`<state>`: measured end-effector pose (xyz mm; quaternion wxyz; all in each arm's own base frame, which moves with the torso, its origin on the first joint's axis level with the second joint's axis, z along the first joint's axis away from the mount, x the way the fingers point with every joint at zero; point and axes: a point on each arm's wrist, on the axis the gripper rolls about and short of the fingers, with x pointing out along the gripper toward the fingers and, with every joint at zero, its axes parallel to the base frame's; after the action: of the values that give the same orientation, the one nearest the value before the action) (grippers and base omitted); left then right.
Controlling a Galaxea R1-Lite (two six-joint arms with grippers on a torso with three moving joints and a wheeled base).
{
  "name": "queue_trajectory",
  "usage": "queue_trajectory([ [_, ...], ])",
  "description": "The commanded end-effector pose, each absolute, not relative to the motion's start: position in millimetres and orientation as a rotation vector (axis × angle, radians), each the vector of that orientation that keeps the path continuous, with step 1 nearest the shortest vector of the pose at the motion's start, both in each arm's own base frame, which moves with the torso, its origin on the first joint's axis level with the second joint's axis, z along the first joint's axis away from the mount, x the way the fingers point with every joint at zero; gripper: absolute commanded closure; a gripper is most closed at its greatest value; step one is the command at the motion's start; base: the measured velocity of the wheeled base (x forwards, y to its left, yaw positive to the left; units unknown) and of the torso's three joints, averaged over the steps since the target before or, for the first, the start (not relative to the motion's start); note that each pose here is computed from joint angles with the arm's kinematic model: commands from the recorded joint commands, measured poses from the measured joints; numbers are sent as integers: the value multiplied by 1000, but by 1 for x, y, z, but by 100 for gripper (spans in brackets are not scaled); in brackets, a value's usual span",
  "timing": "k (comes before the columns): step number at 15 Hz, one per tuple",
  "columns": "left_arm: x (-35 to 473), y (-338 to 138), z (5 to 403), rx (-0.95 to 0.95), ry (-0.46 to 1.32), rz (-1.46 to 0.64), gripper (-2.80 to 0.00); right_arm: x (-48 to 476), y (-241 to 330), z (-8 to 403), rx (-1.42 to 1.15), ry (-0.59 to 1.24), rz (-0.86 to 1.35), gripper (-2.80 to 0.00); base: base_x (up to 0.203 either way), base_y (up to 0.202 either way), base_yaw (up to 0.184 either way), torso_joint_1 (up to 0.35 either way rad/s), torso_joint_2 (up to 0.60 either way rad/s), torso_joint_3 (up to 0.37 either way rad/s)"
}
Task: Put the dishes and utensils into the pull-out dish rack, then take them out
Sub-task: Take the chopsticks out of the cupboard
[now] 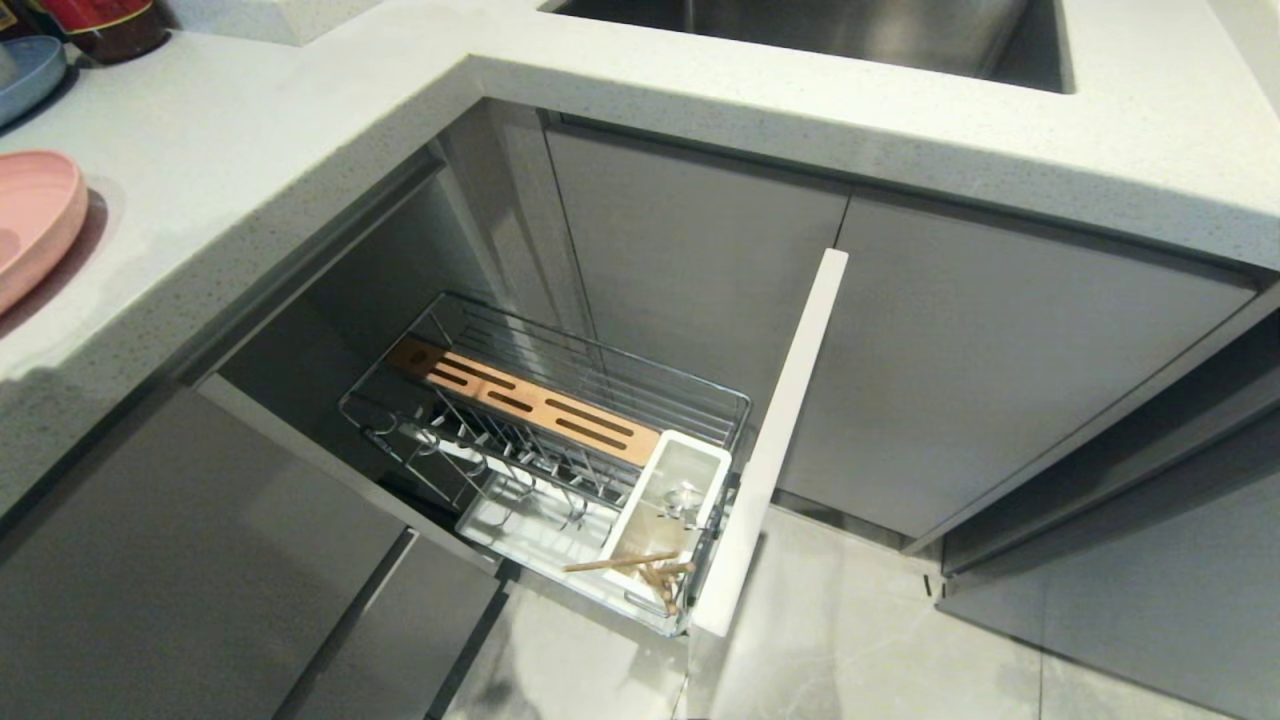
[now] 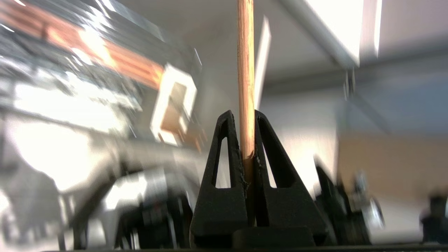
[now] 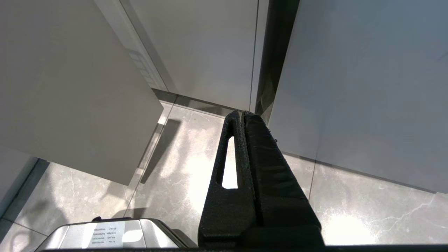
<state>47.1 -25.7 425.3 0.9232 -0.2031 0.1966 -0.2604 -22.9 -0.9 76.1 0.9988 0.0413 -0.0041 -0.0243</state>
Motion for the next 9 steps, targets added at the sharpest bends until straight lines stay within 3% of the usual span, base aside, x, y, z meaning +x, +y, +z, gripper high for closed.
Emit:
queue_trajectory([
  [1, 29, -13, 432, -446, 281, -433, 0, -23, -1, 76, 83, -13, -49, 0, 0, 0, 0, 0, 0, 0],
  [9, 19, 3, 436, -464, 65, 163, 0, -23, -1, 76, 83, -13, -49, 0, 0, 0, 0, 0, 0, 0],
])
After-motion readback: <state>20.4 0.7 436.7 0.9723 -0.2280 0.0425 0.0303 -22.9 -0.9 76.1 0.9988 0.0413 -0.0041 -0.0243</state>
